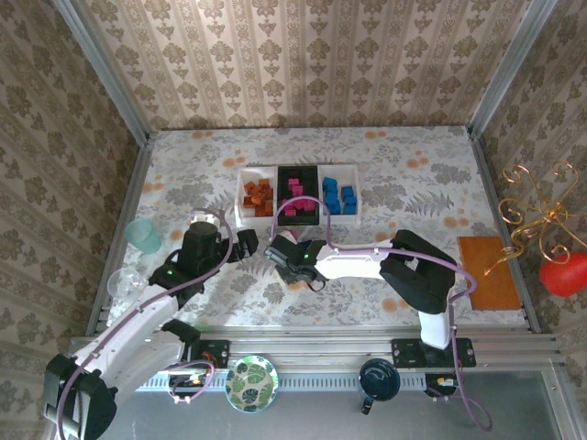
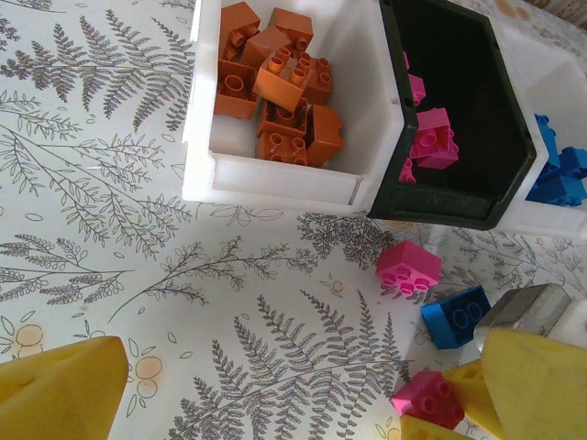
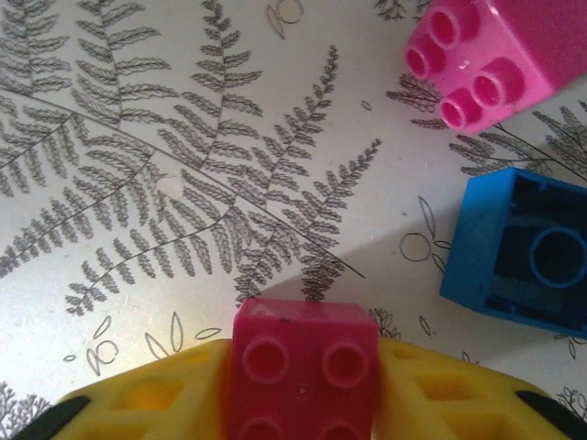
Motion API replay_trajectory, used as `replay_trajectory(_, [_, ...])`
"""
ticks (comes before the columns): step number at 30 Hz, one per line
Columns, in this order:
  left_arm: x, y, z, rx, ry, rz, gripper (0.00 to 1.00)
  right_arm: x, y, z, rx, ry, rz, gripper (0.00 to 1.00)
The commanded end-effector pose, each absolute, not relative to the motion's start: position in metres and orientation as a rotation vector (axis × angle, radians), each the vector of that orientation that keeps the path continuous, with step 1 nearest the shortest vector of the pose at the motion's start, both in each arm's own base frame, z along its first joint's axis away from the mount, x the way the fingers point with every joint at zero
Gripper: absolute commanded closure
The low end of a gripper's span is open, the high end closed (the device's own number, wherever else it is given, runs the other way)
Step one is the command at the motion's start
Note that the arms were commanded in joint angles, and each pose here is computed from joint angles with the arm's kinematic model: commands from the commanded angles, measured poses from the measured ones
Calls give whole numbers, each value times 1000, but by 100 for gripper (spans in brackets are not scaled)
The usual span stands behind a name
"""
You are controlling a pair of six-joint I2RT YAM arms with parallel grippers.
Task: Sort the legos into containers by color
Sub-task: Pick up the lego from the center of the table, then place the lego in the container.
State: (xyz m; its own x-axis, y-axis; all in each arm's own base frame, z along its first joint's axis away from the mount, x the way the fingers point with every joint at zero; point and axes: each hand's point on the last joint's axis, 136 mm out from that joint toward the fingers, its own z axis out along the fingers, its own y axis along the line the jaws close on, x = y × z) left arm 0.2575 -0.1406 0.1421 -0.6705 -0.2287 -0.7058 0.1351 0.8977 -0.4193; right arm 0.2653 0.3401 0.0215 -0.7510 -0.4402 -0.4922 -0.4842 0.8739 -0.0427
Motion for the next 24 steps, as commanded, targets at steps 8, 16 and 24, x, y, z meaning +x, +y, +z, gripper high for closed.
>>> replay_trajectory(8, [257,-143,142,-60,2231,-594,0,283,352,111,-601,2363,501,72])
replay_trajectory(16, [257,-150,137,-44,2263,-615,0,370,329,144,-383,2334,460,73])
replay_trajectory(24, [252,-156,132,-9,2285,-630,1,442,321,138,-246,2352,297,72])
